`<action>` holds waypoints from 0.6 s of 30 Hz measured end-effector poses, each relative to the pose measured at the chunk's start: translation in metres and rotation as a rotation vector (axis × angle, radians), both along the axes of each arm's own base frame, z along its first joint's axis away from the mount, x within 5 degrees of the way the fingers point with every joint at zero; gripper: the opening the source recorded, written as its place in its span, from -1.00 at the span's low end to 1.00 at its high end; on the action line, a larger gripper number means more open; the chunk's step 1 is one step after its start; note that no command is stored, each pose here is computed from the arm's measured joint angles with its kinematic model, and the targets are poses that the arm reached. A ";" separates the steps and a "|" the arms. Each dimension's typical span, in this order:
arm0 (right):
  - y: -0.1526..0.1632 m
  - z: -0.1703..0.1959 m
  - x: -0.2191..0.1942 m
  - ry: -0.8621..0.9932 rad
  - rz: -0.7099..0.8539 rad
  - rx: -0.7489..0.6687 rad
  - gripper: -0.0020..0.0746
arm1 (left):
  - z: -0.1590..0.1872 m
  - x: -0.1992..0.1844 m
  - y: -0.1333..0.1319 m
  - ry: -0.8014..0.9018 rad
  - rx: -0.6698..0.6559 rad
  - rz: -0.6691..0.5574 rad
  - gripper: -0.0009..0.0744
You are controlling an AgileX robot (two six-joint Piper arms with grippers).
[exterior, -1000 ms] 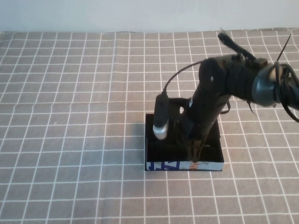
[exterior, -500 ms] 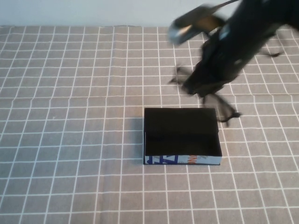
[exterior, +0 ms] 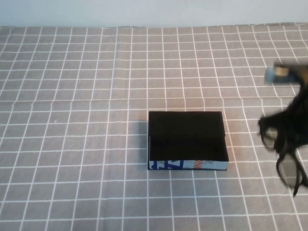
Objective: Take glasses out of glasses case
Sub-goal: Place the glasses on the table
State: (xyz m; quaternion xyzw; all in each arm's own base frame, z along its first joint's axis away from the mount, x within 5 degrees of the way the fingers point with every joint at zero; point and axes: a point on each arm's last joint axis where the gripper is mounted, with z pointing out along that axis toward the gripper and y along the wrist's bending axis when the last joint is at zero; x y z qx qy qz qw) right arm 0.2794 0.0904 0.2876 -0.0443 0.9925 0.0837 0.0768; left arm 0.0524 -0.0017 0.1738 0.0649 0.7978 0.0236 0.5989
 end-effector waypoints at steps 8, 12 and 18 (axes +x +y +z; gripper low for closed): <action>-0.003 -0.065 -0.001 -0.049 -0.063 -0.002 -0.91 | 0.000 0.000 0.000 0.000 0.000 0.000 -0.99; -0.002 -0.082 0.009 -0.059 -0.066 -0.015 -0.89 | 0.000 0.000 0.000 0.000 0.000 0.000 -0.99; 0.001 -0.100 0.022 -0.088 -0.074 -0.014 -0.66 | 0.000 0.000 0.000 0.000 0.000 0.000 -0.99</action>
